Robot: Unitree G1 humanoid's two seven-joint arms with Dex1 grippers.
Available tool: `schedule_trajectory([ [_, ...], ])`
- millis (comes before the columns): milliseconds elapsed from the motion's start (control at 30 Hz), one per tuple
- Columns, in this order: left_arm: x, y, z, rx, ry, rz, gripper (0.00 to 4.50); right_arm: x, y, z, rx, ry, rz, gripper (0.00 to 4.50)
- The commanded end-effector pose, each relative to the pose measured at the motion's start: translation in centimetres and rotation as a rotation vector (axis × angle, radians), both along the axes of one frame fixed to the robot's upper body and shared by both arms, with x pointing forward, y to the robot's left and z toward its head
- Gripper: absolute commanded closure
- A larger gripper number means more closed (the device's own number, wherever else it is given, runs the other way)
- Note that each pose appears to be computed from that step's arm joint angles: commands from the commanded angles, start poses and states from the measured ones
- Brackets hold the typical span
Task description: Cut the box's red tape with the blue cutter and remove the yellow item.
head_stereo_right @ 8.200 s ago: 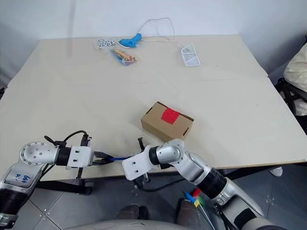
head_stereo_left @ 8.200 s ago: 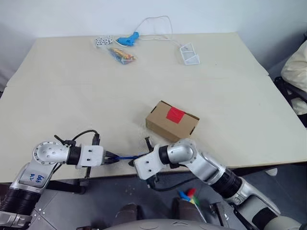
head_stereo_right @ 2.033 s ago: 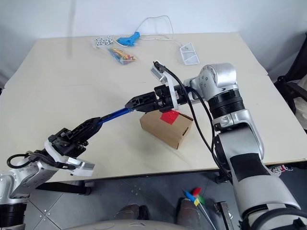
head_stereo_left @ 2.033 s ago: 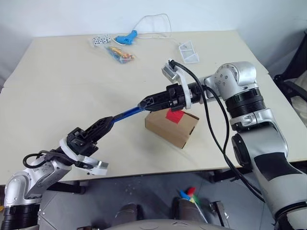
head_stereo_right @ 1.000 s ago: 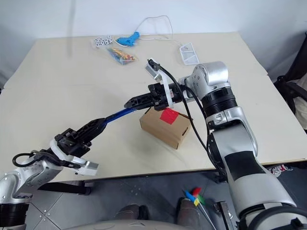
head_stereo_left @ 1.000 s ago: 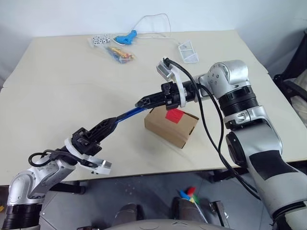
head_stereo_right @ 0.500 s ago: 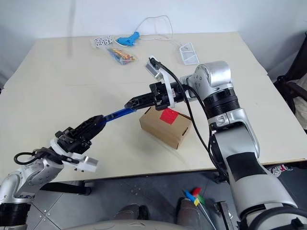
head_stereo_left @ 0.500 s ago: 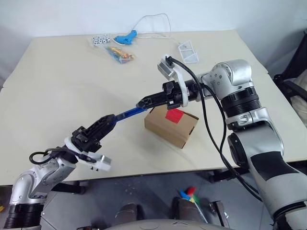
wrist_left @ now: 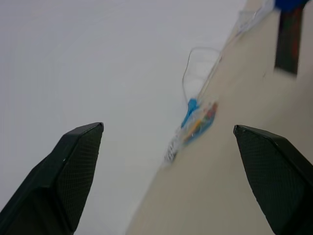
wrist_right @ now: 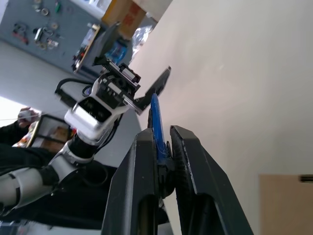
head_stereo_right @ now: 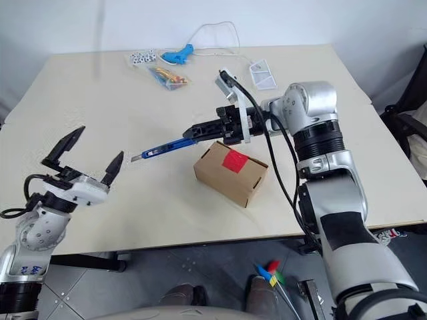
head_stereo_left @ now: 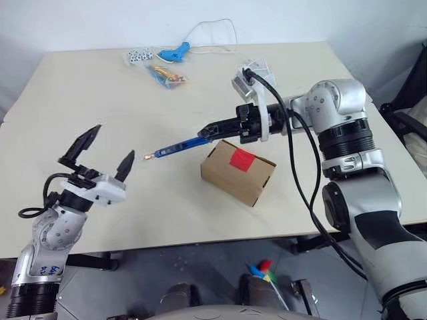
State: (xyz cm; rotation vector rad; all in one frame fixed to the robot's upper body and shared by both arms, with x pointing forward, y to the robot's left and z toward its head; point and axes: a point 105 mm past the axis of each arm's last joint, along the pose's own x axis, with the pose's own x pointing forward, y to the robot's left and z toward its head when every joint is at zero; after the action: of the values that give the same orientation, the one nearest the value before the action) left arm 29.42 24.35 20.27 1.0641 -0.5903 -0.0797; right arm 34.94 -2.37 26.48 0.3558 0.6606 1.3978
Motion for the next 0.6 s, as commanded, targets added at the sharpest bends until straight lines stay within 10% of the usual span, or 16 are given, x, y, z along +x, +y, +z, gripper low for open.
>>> schedule_trajectory([
  [33, 0.2, 2.3, 0.2, -0.132, 0.034, 0.055, 0.0, 0.1, -0.4, 1.8, 0.012, -0.128, -0.026, 4.37],
  [600, 4.2, -0.3, -1.9, -0.492, 0.614, -0.282, 0.0, -1.9, -4.7, 4.5, -0.161, -0.847, -0.227, 4.37],
])
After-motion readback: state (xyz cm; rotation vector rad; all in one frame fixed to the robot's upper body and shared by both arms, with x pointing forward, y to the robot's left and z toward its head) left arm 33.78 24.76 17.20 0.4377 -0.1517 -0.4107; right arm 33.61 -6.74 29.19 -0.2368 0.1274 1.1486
